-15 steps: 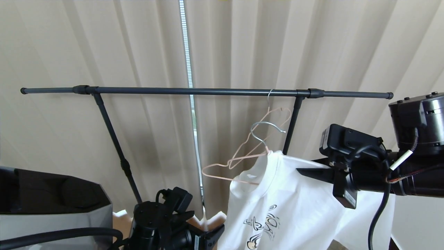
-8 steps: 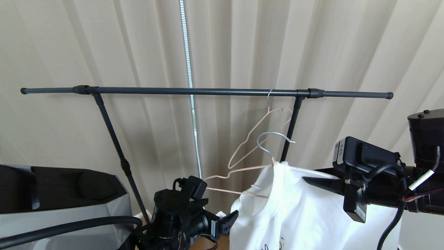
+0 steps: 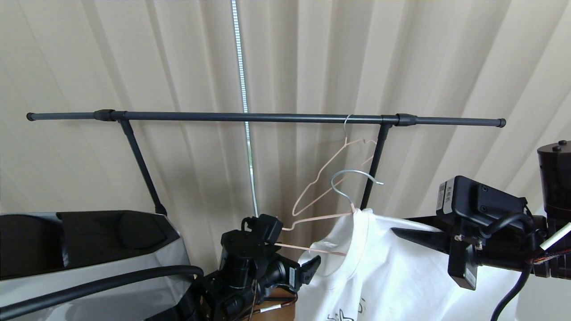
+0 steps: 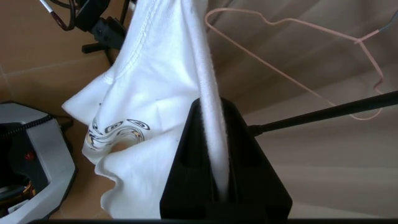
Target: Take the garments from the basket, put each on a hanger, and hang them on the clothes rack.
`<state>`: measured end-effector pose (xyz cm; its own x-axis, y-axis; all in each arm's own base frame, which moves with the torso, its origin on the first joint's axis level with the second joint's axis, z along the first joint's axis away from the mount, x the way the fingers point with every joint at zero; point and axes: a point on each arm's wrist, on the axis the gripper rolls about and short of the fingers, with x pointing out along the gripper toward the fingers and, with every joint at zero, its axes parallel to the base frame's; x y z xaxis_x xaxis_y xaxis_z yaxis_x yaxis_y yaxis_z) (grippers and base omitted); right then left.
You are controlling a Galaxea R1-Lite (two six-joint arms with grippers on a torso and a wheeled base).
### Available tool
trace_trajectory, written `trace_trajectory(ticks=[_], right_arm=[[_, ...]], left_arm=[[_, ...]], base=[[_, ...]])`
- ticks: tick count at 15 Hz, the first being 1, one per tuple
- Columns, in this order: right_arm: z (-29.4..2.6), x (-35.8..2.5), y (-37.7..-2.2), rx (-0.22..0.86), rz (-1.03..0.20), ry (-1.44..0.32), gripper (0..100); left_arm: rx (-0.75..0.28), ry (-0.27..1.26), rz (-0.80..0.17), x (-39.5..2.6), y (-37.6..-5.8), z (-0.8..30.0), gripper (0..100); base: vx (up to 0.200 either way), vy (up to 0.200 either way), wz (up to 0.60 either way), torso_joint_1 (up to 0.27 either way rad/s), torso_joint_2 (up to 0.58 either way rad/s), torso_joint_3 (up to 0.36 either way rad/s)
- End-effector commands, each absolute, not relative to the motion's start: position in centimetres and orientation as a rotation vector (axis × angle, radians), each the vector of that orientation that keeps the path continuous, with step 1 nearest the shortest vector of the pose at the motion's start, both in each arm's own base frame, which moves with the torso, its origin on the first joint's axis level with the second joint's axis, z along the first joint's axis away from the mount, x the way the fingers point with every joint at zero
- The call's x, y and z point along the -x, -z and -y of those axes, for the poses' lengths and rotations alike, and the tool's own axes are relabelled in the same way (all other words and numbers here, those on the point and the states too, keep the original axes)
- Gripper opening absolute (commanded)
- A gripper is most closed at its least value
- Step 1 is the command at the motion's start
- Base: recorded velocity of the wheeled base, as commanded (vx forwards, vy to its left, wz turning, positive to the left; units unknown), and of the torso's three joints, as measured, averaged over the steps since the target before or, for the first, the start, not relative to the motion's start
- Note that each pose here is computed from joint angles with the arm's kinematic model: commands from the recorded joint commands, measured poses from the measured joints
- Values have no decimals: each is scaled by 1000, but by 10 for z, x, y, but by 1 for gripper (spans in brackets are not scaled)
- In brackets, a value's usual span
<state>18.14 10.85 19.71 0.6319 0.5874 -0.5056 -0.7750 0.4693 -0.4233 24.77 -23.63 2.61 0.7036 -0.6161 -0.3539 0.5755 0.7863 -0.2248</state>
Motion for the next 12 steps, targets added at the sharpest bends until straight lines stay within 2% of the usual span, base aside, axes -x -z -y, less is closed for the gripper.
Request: trace_trajectory(ticks=[1,4,5,12], right_arm=[[-109,-181,-199,672,-303,-851,0],[-108,-179,-201,664,-291,-846,0],[-108,-178,-202,664,-286,-845,0],[-108,-180,-202,646,-296,-838,0]], left_arm=[[93,664,-442,-249,-20,239,100],[82,651,-461,-250,-10,240,100],[75,641,-463,-251,-8,240,0],[34,647,-453,-245,-7,241,0]], base=[[0,0,0,0,0,0],[0,0,0,0,0,0],[0,0,0,0,0,0],[0,0,0,0,0,0]])
